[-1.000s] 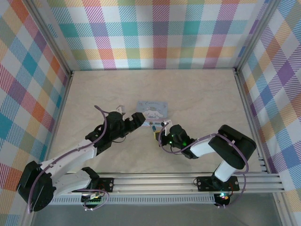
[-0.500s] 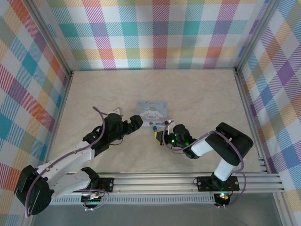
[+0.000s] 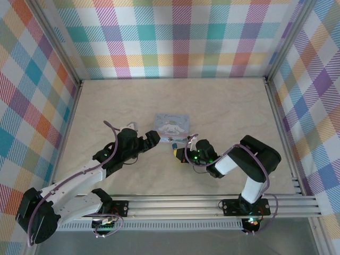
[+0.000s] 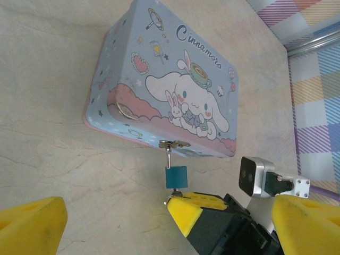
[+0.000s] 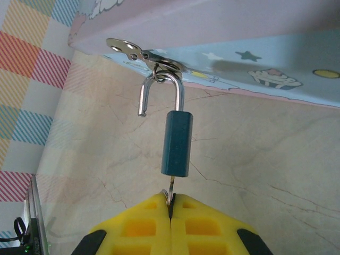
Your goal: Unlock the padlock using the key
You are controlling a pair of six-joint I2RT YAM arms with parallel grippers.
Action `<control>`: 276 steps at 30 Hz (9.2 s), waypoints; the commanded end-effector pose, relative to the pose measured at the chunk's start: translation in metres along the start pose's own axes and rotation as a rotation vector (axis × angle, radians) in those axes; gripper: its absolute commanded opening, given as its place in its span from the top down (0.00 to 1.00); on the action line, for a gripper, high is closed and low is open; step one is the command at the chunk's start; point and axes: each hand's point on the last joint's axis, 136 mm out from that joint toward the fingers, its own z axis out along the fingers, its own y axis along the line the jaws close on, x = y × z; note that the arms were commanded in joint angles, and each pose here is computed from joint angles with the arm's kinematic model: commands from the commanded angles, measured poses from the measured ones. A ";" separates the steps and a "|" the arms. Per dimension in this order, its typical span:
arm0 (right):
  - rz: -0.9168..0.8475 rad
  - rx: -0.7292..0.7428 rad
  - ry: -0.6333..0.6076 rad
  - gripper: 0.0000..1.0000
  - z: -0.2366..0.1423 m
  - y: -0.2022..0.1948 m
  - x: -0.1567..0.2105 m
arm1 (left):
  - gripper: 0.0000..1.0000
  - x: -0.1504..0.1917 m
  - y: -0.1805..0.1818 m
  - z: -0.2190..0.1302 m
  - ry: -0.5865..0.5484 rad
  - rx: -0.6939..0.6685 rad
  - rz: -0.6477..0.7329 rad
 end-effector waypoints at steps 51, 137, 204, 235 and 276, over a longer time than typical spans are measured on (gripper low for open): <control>-0.030 0.049 0.042 0.00 -0.030 0.016 -0.020 | 0.01 -0.047 0.026 0.041 0.087 -0.139 -0.067; -0.270 -0.274 0.056 0.31 0.015 0.015 -0.047 | 0.31 0.003 -0.019 0.106 0.342 -0.042 -0.005; -0.287 -0.377 -0.056 0.52 0.006 0.031 -0.054 | 0.31 0.009 0.000 0.121 0.352 -0.107 -0.004; -0.182 -0.273 0.011 0.30 0.024 0.006 -0.057 | 0.32 0.009 -0.002 0.122 0.354 -0.100 -0.005; -0.145 -0.357 -0.034 0.39 0.023 0.027 -0.060 | 0.32 0.010 0.000 0.123 0.356 -0.100 -0.010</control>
